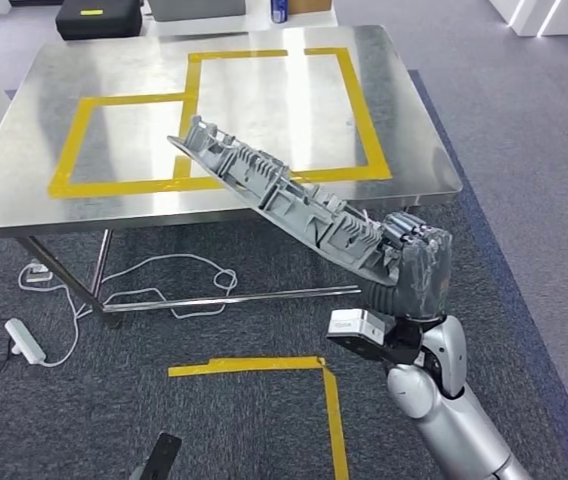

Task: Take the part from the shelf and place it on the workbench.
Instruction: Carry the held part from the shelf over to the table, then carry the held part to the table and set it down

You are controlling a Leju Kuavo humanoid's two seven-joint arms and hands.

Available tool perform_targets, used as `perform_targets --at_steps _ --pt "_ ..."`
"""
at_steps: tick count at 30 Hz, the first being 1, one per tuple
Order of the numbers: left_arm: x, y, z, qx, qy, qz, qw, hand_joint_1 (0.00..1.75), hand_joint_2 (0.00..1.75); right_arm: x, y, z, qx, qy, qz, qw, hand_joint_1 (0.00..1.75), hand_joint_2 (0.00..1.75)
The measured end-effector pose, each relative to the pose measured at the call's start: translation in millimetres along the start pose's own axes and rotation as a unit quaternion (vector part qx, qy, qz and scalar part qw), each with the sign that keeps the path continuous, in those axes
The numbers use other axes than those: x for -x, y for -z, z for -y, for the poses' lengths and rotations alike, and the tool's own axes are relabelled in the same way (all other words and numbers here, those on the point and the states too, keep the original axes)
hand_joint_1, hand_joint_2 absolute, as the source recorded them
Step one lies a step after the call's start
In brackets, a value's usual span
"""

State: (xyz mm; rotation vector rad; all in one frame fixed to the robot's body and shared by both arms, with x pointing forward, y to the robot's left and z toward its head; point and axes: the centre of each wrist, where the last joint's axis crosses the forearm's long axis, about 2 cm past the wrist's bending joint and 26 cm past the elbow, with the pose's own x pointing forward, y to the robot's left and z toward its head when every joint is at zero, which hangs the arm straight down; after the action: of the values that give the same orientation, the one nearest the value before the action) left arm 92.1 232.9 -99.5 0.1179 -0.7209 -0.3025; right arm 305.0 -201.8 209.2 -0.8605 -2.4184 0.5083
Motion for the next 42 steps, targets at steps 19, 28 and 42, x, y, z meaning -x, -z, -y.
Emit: perform_targets --at_steps 19,28,42 --pt "-0.3 0.3 -0.4 0.002 0.002 0.001 1.000 0.00 1.75 1.6 0.7 0.2 0.003 -0.003 -0.005 1.000 1.75 1.75" --pt "-0.9 0.6 -0.3 0.006 0.006 0.003 1.000 0.00 1.75 6.3 -2.3 1.0 0.005 -0.008 -0.017 1.000 1.75 1.75" --pt "1.4 -0.4 -1.0 0.006 0.006 0.001 1.000 0.00 1.75 7.8 -6.2 1.6 0.006 -0.010 -0.024 1.000 1.75 1.75"
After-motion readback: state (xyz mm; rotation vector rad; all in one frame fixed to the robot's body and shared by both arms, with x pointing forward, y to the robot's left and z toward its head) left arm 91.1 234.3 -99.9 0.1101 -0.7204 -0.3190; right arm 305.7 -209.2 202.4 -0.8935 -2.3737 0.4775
